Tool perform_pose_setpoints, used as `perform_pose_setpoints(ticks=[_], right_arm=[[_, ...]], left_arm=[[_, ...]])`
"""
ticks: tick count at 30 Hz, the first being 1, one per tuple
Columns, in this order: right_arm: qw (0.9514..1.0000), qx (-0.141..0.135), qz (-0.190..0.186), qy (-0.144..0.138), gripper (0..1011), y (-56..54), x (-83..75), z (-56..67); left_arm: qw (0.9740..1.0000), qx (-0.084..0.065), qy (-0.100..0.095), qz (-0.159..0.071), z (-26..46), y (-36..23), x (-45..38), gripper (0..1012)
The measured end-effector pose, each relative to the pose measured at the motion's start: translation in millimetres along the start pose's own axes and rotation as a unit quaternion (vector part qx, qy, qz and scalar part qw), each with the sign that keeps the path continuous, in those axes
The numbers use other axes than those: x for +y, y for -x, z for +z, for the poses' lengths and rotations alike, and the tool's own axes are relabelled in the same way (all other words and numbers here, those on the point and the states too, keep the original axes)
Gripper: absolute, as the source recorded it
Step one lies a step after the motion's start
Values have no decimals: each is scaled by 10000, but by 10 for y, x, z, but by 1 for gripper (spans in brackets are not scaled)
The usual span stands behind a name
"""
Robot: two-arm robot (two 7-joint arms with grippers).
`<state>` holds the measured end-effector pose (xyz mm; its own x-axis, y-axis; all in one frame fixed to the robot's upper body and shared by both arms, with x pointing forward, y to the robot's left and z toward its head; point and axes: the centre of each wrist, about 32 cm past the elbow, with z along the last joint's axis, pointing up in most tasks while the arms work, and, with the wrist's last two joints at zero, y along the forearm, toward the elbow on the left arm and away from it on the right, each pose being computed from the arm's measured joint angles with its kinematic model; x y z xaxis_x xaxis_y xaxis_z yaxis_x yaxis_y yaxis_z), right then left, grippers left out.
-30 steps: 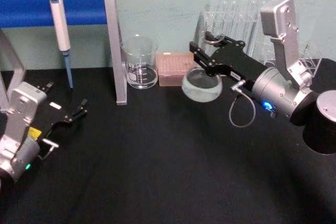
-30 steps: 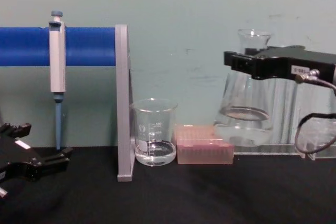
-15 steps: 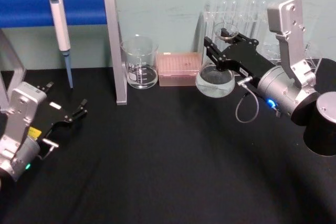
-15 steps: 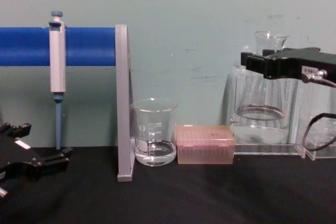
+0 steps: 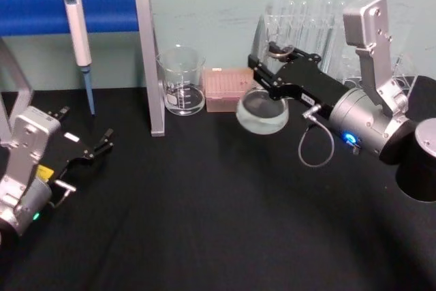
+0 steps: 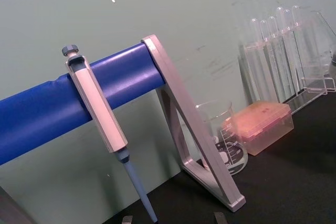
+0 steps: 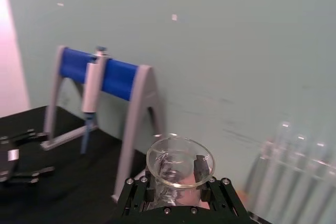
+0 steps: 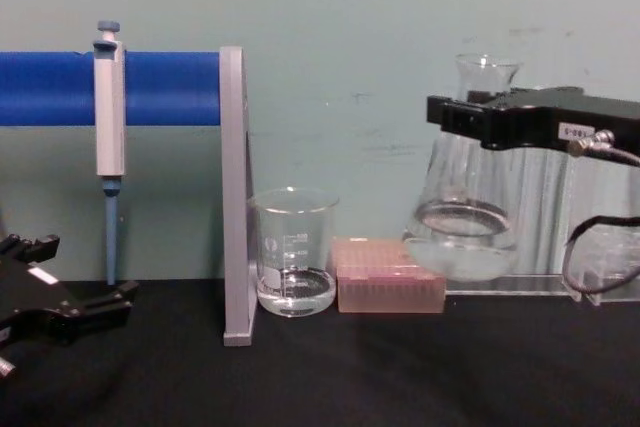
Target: Grasp the erlenmeyer flask with one hand, shake it three times, then place it back.
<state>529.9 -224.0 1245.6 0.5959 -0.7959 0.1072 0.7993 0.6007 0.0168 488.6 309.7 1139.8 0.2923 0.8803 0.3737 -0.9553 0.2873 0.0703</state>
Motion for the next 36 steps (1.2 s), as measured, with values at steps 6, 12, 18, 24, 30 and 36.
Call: perform_pose_setpoints(ticks=[6, 12, 18, 24, 30, 36], right_arm=[[9982, -15, 591, -68, 449, -2, -13, 29], [9889, 19, 1474, -202, 449, -1, -23, 69], [9775, 19, 2089, -305, 449, -11, -19, 74], [9654, 86, 2583, -357, 449, -40, -6, 70], [9549, 90, 2943, -386, 449, -62, -2, 61], [9443, 58, 3268, -398, 449, -82, -1, 54]], left_arm=[[10000, 0, 0, 0, 0, 0, 0, 1001], [10000, 0, 0, 0, 0, 0, 0, 1001], [10000, 0, 0, 0, 0, 0, 0, 1001], [10000, 0, 0, 0, 0, 0, 0, 1001], [10000, 0, 0, 0, 0, 0, 0, 1001], [10000, 0, 0, 0, 0, 0, 0, 1001]])
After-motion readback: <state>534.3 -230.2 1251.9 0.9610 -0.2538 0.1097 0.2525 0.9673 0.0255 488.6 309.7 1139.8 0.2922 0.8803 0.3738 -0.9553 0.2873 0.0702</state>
